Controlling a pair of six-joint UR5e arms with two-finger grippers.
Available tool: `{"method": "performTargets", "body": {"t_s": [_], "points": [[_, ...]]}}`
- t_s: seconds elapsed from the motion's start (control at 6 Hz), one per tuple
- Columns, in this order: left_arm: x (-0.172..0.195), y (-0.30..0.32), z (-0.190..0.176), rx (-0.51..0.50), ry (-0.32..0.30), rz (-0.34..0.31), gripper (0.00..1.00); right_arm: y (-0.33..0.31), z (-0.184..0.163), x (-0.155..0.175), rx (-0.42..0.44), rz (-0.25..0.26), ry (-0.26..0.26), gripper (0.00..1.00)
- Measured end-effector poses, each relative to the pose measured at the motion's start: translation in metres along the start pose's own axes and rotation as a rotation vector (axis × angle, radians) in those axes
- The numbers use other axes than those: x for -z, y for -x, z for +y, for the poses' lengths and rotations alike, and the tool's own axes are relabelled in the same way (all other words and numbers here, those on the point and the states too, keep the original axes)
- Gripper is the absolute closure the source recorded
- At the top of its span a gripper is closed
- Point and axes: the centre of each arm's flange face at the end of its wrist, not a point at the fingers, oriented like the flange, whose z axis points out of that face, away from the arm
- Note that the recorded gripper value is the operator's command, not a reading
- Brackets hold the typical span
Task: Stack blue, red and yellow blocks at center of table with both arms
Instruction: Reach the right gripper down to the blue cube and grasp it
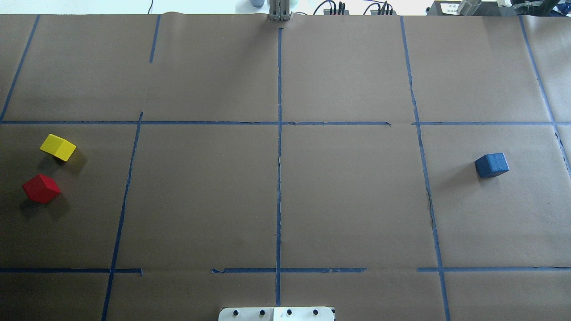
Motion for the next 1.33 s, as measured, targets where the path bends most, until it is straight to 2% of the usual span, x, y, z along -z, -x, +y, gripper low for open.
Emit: {"method": "performTargets", "body": {"t_s": [0.33, 0.67, 0.83, 1.0, 1.17, 1.33], "points": [[0.001, -0.001, -0.001, -0.004, -0.002, 0.000, 0.00, 0.001, -0.003, 0.001, -0.003, -0.001, -0.004, 0.00], [0.003, -0.004, -0.002, -0.011, -0.007, -0.001, 0.00, 0.013, -0.020, 0.007, 0.039, 0.000, -0.034, 0.00], [0.004, -0.005, -0.003, -0.013, -0.008, 0.000, 0.00, 0.034, -0.032, 0.009, 0.101, -0.016, -0.056, 0.00], [0.004, -0.005, -0.003, -0.014, -0.008, 0.002, 0.00, 0.076, -0.053, 0.005, 0.206, -0.046, -0.065, 0.00], [0.004, -0.006, -0.003, -0.015, -0.009, 0.003, 0.00, 0.117, -0.073, -0.006, 0.240, -0.071, -0.051, 0.00], [0.004, -0.006, -0.003, -0.016, -0.010, 0.004, 0.00, 0.151, -0.081, -0.022, 0.194, -0.078, -0.045, 0.00]]}}
